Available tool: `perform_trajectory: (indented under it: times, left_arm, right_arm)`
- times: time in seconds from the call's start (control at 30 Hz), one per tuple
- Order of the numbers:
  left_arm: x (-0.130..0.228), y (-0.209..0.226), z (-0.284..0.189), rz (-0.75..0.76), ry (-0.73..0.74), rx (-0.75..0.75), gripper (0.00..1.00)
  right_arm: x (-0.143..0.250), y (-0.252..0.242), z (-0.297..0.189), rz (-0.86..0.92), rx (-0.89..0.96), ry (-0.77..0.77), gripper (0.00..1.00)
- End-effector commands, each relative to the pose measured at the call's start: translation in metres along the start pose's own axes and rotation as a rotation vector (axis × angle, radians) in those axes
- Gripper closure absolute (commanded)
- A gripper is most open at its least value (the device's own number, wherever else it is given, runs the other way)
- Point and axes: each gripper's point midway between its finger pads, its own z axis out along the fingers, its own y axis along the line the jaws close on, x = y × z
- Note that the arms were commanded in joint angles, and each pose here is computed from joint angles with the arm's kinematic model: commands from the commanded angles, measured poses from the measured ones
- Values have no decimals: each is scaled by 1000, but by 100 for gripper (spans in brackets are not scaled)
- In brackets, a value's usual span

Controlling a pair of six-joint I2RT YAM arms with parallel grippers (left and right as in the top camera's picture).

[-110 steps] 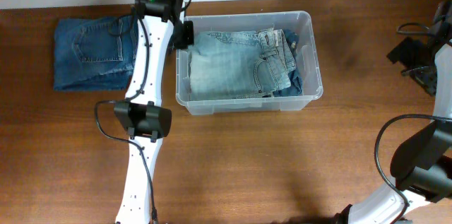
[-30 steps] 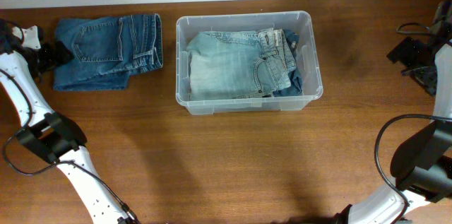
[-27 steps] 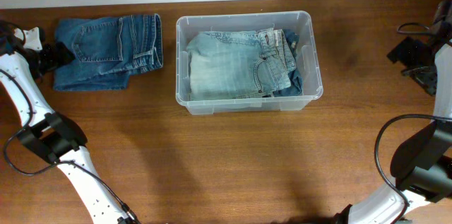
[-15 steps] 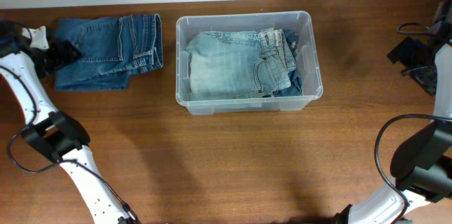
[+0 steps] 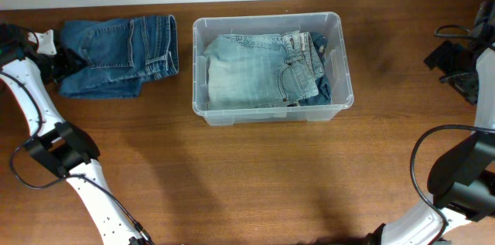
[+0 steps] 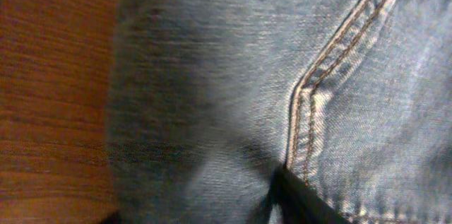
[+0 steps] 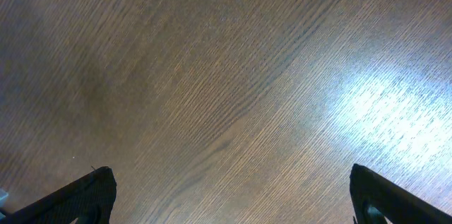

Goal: Pack container
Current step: 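Move the left gripper left onto the dark-blue folded jeans, then grasp the dark-blue jeans with the left gripper and lift it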

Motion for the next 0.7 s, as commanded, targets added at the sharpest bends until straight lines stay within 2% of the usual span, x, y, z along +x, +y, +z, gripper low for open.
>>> perform_trajectory:
  times: [0.0,0.17,0.27,0.4,0.53,0.57,0.67]
  left_arm:
    - [19,-8,29,-31,57,66,72]
    - [13,-9,23,-74,41,63,99]
    - [5,-17,13,-109,16,83,99]
    - [-20,-50,-17,-69,-66,207,99]
    - [-57,-98,-77,-10,-197,317,99]
    - [-68,-123,-105,36,-244,352,99]
    - [-79,-161,-147,111,-304,364,99]
  right_arm:
    - [0,-2,1,11,12,-3,2]
    - [0,-2,1,11,12,-3,2]
    - [0,-3,1,12,13,-3,1]
    - [0,-2,1,11,12,-3,2]
    - [0,-2,1,11,12,-3,2]
    - [0,-2,1,11,12,-3,2]
    - [0,-2,1,11,12,-3,2]
